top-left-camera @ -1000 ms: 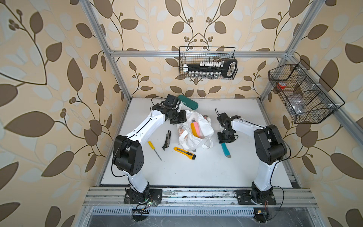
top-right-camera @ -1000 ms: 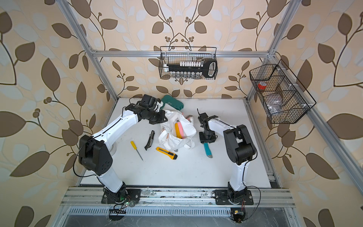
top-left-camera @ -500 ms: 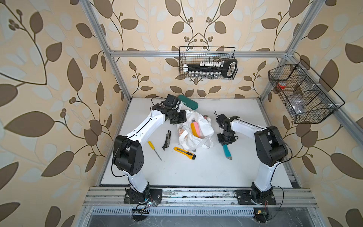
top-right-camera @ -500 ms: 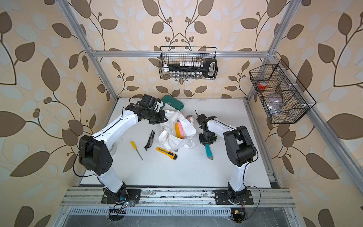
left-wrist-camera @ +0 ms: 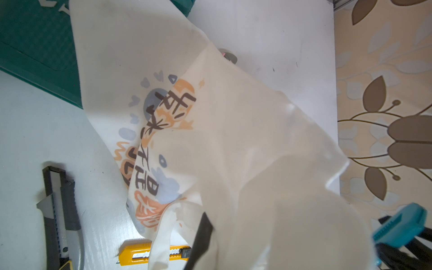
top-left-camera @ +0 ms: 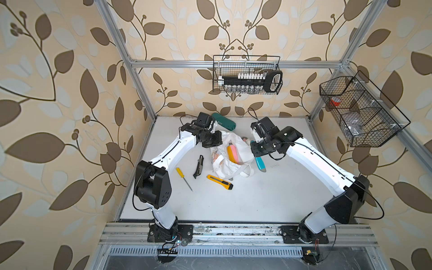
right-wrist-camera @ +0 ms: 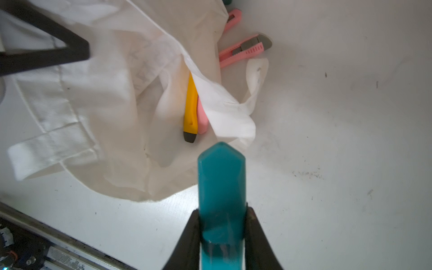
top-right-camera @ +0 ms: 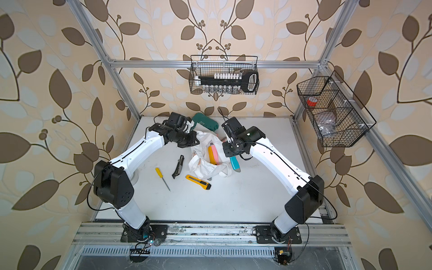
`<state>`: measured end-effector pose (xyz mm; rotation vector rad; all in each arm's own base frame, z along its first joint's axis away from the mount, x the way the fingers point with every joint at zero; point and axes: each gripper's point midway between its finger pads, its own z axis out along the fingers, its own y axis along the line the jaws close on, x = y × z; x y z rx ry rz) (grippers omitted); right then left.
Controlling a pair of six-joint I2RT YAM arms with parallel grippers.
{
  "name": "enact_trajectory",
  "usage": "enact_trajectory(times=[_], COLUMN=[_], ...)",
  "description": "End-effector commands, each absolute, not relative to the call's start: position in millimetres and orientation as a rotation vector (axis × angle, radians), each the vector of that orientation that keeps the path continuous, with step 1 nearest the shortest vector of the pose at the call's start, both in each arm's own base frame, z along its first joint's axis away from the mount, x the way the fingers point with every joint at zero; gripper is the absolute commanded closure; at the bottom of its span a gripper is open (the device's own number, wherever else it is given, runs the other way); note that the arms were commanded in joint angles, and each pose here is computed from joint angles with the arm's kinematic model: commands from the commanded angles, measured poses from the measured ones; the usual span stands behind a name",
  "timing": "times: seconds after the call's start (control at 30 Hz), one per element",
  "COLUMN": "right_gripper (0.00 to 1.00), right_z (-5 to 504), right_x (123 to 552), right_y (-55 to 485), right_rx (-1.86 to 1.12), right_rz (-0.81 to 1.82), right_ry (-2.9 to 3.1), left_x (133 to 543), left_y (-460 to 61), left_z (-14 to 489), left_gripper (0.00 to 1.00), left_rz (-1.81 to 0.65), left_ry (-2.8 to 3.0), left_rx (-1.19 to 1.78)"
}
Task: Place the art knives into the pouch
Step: Pick up the utility knife at the center of the board, then place the utility knife in the pouch.
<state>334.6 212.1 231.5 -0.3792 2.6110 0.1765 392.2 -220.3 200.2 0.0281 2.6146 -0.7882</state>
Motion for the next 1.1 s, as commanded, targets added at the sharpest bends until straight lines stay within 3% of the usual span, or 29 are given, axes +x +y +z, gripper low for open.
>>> enact_trajectory(times=[0.0, 0.43, 0.53, 0.63, 0.83, 1.07], right_gripper=[0.81, 0.78, 0.59, 0.48, 0.44, 0.44], right_z=[228, 205, 205, 216, 251, 206], right_x=[348, 411, 408, 402, 358, 256], right_y=[242, 316, 318, 303, 262, 233], right_rx=[-0.467, -0.606, -0.621, -0.601, -0.558, -0.611], right_rz=[0.257, 0.286, 0.295, 0.248, 0.260, 0.402], right_ry=[2.599, 2.533, 2.524, 2.488, 2.416, 2.492], left_x=[392, 390, 391, 391, 392, 395], left_y=[-228, -226, -227, -227, -228, -227], left_z=[209, 210, 211, 210, 208, 207], left_gripper=[1.00, 1.00, 1.00, 1.00, 1.00, 1.00], left_rz=[-0.827, -0.815, -0.816, -0.818, -0.819, -0.804], left_ry=[2.591, 2.589, 2.589, 2.590, 2.593, 2.602], left_rx=[0.073, 0.079, 0.081, 0.081, 0.075, 0.079])
